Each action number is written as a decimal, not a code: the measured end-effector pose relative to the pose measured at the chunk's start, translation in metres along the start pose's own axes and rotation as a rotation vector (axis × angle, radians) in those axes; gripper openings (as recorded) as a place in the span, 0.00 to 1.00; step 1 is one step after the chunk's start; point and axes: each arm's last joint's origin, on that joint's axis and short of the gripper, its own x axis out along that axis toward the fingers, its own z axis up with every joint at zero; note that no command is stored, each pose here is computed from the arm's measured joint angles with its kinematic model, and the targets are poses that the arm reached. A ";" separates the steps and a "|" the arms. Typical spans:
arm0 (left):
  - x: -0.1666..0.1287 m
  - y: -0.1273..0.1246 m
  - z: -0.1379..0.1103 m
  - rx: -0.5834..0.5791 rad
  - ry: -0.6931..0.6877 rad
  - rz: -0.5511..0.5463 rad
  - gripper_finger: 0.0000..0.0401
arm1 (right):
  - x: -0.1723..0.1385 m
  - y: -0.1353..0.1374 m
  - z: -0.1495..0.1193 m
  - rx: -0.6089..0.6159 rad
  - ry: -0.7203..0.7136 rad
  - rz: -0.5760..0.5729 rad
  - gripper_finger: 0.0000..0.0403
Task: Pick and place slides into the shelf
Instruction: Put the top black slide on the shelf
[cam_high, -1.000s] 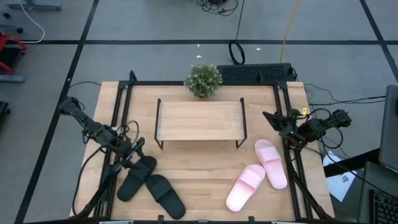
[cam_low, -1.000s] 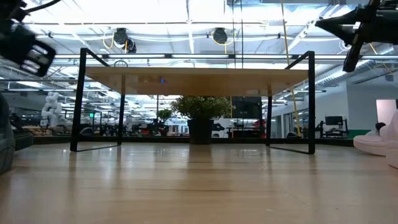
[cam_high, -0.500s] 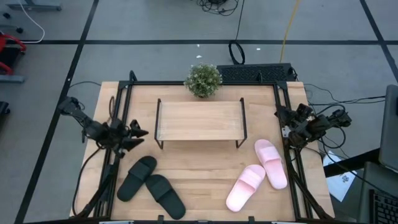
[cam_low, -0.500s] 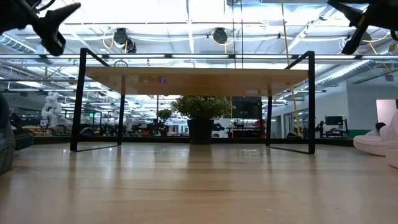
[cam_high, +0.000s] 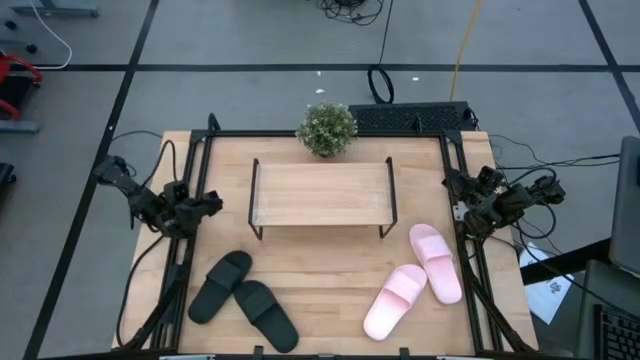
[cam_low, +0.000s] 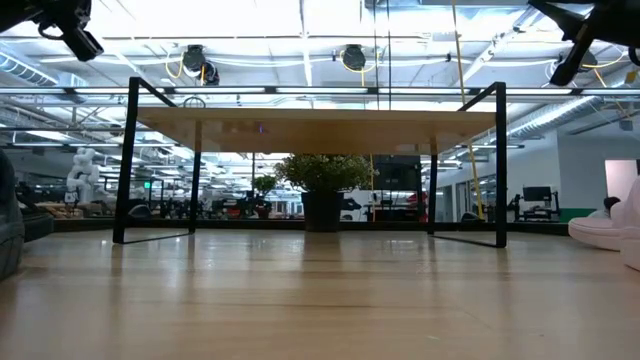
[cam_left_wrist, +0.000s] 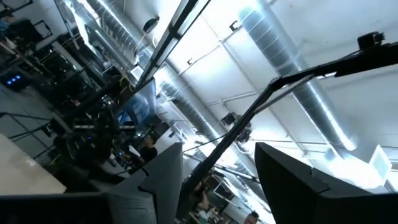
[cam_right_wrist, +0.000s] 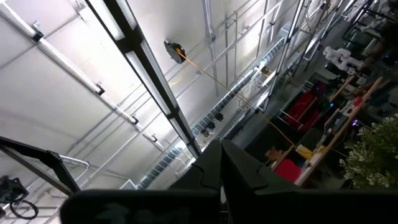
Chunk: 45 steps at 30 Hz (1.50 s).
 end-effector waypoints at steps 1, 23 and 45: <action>0.000 0.000 0.001 0.006 -0.005 -0.003 0.49 | 0.000 0.000 0.001 0.006 -0.006 0.002 0.00; 0.058 -0.064 0.050 0.144 0.384 0.183 0.49 | -0.001 0.006 0.008 0.043 -0.032 0.149 0.00; 0.084 -0.091 -0.045 -0.340 1.330 0.830 0.49 | -0.001 0.006 0.008 -0.040 -0.042 0.140 0.00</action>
